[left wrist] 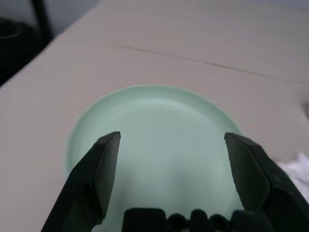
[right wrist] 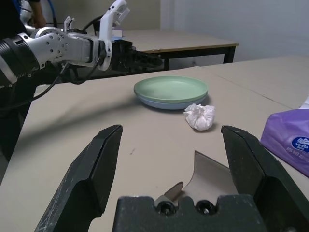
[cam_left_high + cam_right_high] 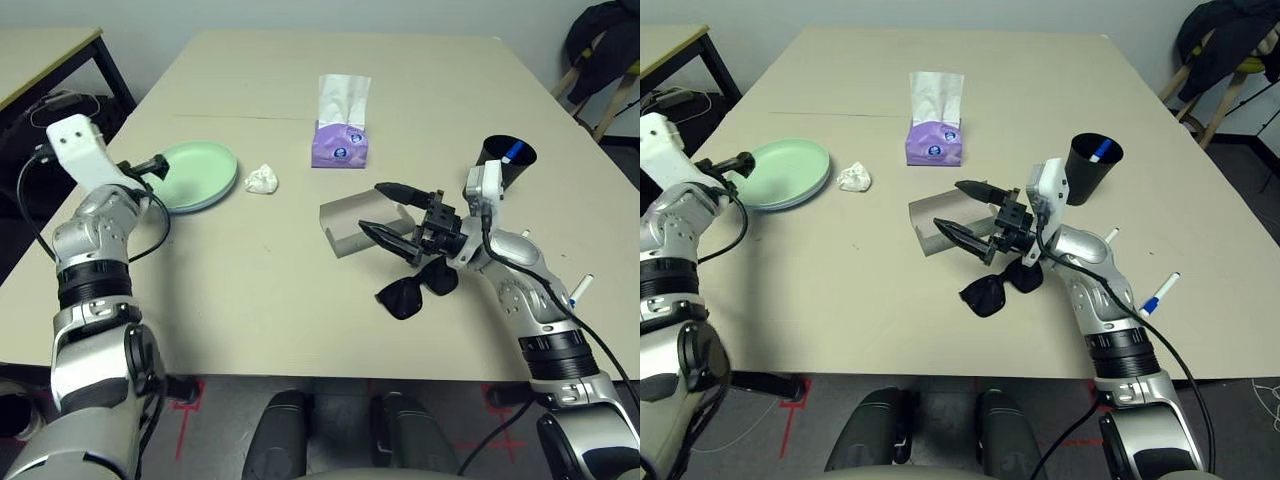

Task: Organize and tidy the items on the table.

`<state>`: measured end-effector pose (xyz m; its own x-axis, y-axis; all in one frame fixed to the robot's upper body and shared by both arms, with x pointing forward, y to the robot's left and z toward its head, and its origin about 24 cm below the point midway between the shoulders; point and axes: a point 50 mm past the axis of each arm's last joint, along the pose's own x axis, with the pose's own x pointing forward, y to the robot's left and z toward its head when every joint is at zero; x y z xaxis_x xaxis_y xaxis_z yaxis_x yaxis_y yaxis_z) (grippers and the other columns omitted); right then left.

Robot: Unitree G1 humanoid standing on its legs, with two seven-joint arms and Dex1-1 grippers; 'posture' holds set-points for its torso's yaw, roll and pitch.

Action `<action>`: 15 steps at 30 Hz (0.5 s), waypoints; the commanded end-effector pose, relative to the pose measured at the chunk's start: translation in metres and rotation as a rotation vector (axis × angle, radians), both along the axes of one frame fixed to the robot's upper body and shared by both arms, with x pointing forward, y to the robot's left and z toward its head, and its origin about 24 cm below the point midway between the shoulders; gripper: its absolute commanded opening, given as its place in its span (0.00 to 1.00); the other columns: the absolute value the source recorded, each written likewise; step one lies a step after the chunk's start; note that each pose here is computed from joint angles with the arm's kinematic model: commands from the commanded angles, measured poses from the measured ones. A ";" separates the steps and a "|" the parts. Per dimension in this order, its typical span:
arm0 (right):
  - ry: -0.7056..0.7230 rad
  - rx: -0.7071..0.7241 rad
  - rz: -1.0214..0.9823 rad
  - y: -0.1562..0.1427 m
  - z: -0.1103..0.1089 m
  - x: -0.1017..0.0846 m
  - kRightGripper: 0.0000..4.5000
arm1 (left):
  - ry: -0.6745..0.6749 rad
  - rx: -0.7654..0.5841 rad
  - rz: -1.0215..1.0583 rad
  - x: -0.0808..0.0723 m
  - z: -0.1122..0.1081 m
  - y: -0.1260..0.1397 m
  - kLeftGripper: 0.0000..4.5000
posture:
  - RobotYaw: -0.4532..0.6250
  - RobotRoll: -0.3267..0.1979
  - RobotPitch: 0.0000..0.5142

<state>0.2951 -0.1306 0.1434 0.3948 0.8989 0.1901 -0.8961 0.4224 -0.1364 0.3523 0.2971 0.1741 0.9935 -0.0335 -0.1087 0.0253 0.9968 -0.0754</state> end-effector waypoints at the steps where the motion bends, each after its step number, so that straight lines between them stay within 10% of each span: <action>1: 0.002 0.006 0.001 -0.002 0.001 0.000 1.00 | 0.015 0.044 -0.126 0.001 -0.002 -0.007 0.99 | 0.55 0.62 0.21; 15: 0.073 -0.051 -0.123 -0.007 -0.008 0.005 1.00 | 0.075 0.283 -0.443 0.037 -0.007 -0.050 0.99 | 0.51 0.62 0.22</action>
